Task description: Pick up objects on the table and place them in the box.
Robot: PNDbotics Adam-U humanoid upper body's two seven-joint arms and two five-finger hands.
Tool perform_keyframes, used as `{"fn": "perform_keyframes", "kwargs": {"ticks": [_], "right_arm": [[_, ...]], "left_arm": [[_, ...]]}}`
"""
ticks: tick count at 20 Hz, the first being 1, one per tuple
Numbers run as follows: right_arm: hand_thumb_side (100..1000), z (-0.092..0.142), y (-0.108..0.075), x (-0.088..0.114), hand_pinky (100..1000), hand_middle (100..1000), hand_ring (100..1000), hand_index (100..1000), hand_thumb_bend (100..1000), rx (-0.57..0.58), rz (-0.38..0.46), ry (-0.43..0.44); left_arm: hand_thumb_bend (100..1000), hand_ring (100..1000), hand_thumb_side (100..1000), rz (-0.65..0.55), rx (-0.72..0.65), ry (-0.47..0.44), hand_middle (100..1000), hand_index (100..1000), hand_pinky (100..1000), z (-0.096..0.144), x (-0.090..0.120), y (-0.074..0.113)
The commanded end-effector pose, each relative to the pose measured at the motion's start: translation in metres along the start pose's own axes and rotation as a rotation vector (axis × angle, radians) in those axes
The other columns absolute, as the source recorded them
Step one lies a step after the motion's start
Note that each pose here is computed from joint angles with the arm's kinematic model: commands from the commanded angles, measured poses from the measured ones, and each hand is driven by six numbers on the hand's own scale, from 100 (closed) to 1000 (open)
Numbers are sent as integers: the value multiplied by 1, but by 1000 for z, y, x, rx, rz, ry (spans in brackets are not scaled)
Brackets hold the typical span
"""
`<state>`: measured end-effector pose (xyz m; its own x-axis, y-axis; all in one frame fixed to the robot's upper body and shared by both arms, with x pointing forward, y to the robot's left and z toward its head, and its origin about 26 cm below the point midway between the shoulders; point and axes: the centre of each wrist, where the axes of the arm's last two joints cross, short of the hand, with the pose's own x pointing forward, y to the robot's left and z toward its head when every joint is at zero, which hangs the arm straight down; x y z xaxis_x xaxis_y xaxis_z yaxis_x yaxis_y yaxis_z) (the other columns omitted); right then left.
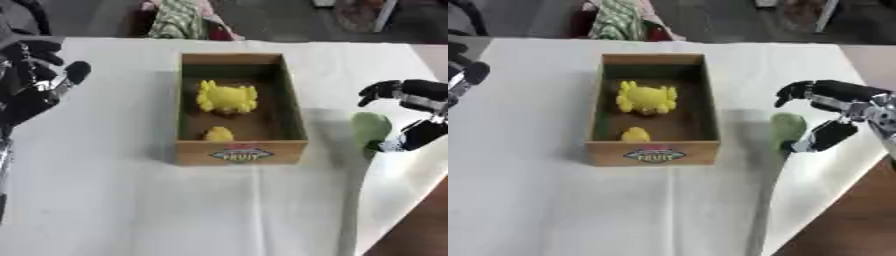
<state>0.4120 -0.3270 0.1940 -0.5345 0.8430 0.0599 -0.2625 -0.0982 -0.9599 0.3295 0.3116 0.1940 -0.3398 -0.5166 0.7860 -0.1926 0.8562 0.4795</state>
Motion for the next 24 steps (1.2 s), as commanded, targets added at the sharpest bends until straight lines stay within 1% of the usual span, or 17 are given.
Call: {"fn": "perform_keyframes", "kwargs": {"ticks": [1, 5, 6, 8, 13, 24], "right_arm": [[363, 7, -17, -1, 929, 923, 949, 860, 465, -30, 39, 16], [357, 7, -17, -1, 930, 923, 949, 859, 463, -26, 48, 23], [318, 7, -17, -1, 930, 922, 949, 855, 461, -26, 49, 23], [335, 7, -17, -1, 931, 922, 948, 848, 457, -19, 57, 33], [307, 6, -14, -3, 930, 919, 946, 832, 451, -14, 71, 64], [307, 8, -7, -8, 931, 919, 945, 825, 450, -9, 84, 105]], "left_arm": [[784, 480, 547, -1, 4, -21, 557, 731, 627, -1, 5, 5], [781, 480, 547, -1, 3, -22, 558, 731, 628, -1, 5, 5], [781, 480, 547, -1, 3, -22, 558, 731, 628, -1, 5, 5], [784, 480, 547, 0, 3, -22, 557, 731, 628, -1, 4, 5], [783, 480, 547, -1, 2, -21, 556, 725, 630, -1, 4, 5], [779, 479, 548, 0, -2, -22, 557, 725, 632, 0, 4, 5]]}}
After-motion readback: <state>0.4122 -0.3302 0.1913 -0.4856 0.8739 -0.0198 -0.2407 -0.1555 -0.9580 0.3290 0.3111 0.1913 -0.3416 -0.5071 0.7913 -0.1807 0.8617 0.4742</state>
